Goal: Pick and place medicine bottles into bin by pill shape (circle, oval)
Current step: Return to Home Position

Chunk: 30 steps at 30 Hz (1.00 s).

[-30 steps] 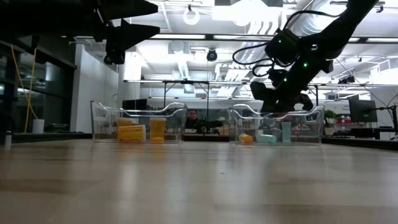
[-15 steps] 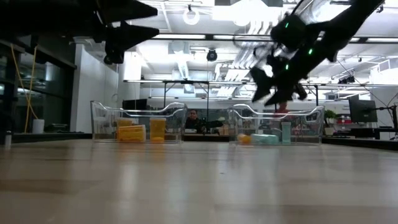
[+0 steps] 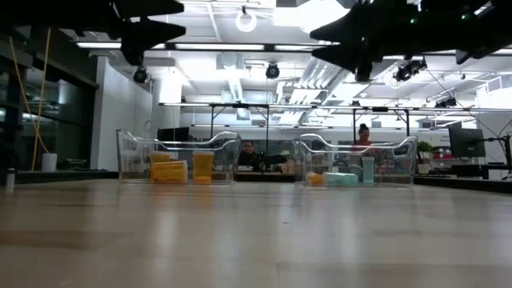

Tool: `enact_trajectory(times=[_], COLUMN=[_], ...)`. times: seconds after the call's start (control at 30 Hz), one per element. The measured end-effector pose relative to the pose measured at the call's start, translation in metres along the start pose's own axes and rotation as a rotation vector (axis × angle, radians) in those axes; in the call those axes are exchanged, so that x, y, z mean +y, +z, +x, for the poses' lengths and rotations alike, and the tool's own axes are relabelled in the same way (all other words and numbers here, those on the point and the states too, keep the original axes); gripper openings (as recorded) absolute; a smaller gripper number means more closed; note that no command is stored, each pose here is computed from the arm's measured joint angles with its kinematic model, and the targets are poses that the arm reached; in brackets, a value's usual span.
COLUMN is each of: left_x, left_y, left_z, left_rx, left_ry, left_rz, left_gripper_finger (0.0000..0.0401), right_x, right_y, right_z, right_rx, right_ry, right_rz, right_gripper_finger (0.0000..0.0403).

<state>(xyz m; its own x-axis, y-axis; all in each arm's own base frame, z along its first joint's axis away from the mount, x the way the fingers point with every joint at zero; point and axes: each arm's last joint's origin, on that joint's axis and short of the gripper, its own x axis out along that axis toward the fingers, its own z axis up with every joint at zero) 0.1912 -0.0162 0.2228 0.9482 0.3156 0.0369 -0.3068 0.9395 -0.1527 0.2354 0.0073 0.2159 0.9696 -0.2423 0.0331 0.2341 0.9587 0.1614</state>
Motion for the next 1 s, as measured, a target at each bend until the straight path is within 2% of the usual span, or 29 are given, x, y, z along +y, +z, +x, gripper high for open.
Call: enact_trajectory(times=[0.2, 0.3, 0.4, 0.5, 0.57, 0.63, 0.83, 1.0], left_x=[0.027, 0.038, 0.045, 0.046, 0.047, 0.049, 0.058, 0.064], left_y=[0.008, 0.009, 0.011, 0.012, 0.007, -0.001, -0.023, -0.026], left_z=[-0.015, -0.022, -0.029, -0.035, -0.038, -0.042, -0.054, -0.06], left_rx=[0.111, 0.151, 0.16, 0.168, 0.157, 0.156, 0.148, 0.127], left_ry=[-0.036, 0.0, 0.027, 0.056, 0.072, 0.085, 0.103, 0.036], left_rz=[0.01, 0.014, 0.014, 0.033, 0.049, 0.049, 0.038, 0.022], left_gripper_finger=[0.021, 0.0191, 0.0151, 0.009, 0.004, 0.0011, 0.0002, 0.0001], right_x=[0.012, 0.014, 0.014, 0.014, 0.015, 0.015, 0.015, 0.015], right_y=[0.0, -0.002, -0.003, -0.003, -0.004, -0.004, -0.004, -0.004], right_z=[-0.004, -0.005, -0.005, -0.005, -0.005, -0.005, -0.005, -0.005], right_rx=[-0.011, 0.009, 0.016, 0.018, 0.02, 0.02, 0.022, 0.023], right_ry=[0.055, 0.065, 0.063, 0.063, 0.068, 0.069, 0.069, 0.069], right_rz=[-0.062, -0.069, -0.055, -0.053, -0.028, -0.022, -0.023, -0.023], right_gripper_finger=[0.0215, 0.0215, 0.0215, 0.0215, 0.0215, 0.0215, 0.0215, 0.0215])
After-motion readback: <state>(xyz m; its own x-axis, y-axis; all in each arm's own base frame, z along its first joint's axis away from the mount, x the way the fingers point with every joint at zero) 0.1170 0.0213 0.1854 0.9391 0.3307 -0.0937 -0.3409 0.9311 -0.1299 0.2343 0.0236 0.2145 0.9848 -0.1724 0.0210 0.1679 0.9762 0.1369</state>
